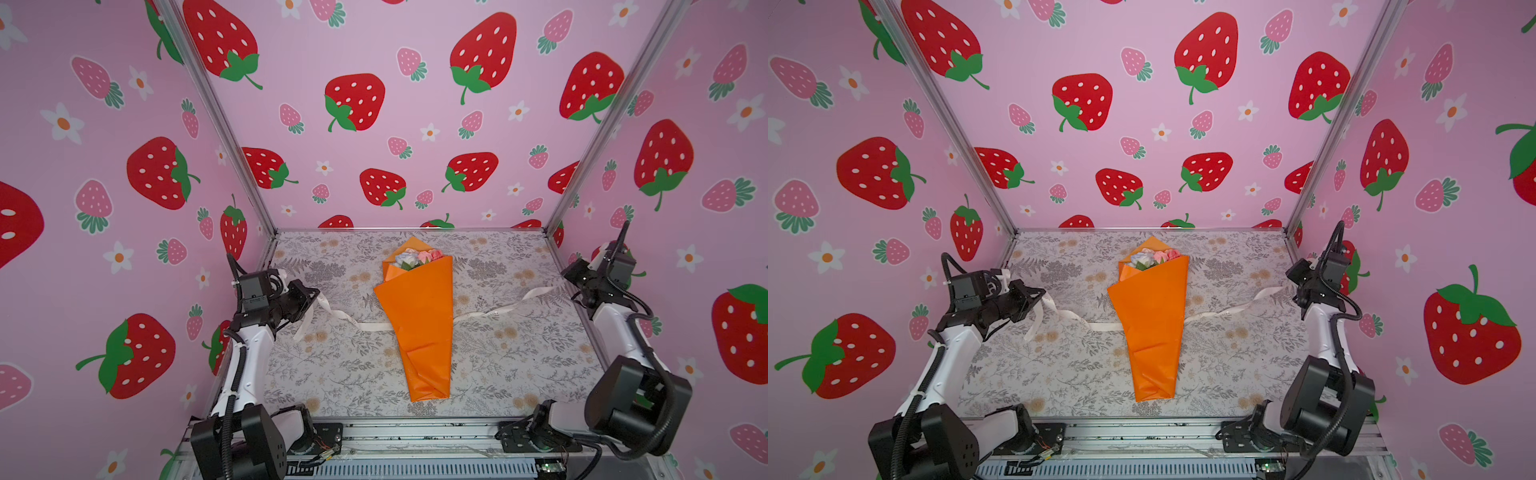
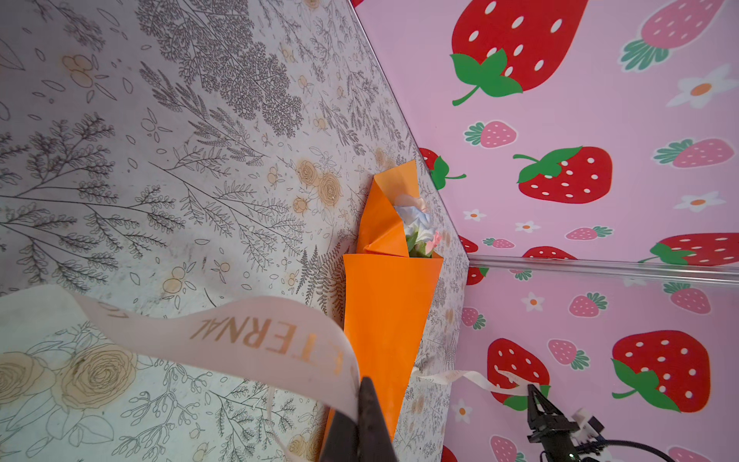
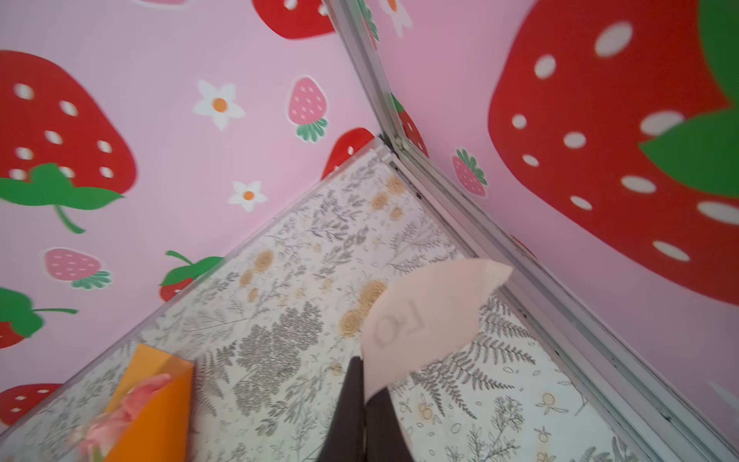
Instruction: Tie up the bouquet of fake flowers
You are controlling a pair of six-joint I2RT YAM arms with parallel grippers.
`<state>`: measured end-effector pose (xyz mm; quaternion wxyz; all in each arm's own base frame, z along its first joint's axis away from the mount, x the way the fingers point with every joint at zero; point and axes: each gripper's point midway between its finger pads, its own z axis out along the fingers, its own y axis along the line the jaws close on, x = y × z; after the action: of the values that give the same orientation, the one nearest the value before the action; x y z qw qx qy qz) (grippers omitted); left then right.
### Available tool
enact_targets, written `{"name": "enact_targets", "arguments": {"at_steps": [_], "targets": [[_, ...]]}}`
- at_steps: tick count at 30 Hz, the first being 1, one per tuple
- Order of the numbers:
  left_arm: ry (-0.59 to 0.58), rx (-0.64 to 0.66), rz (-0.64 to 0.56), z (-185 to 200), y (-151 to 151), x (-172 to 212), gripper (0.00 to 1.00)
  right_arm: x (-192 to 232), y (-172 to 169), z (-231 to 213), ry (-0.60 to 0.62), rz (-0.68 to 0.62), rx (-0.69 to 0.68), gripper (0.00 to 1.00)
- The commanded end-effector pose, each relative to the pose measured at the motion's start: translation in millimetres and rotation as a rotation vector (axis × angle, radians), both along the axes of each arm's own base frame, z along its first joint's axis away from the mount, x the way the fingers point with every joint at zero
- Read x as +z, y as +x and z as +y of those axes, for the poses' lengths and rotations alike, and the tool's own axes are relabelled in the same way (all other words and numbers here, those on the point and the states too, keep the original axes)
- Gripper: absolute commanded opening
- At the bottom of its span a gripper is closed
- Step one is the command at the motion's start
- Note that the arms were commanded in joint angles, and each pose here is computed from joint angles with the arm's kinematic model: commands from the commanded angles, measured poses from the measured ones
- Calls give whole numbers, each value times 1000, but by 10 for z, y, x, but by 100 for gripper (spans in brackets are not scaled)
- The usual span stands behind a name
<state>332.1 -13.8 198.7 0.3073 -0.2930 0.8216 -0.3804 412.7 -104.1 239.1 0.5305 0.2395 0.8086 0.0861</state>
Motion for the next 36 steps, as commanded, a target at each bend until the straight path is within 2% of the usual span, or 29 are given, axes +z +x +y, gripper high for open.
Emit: {"name": "enact_targets", "arguments": {"at_steps": [1, 10, 14, 19, 22, 28, 31, 36], "targets": [[-15, -23, 24, -69, -77, -94, 3, 390, -170, -48, -50, -47, -51, 0], [-12, -32, 57, -91, -150, -170, 3, 1153, -630, -297, -218, -185, -245, 0], [-7, -29, 73, -88, -165, -229, 3, 1065, -596, -315, -218, -127, -240, 0], [-25, -70, 107, -141, -156, -371, 4, 1038, -780, -557, -229, -87, -395, 0], [-38, -73, 142, -154, -161, -493, 4, 1017, -679, -488, -211, -75, -334, 0], [-45, -77, 148, -180, -153, -514, 4, 1228, -744, -490, -221, -121, -350, 0], [-41, -75, 138, -196, -154, -486, 4, 1400, -691, -349, -211, -173, -266, 0], [-8, -97, 89, -308, -132, -351, 4, 1442, -426, 474, -39, -283, 167, 0]]}}
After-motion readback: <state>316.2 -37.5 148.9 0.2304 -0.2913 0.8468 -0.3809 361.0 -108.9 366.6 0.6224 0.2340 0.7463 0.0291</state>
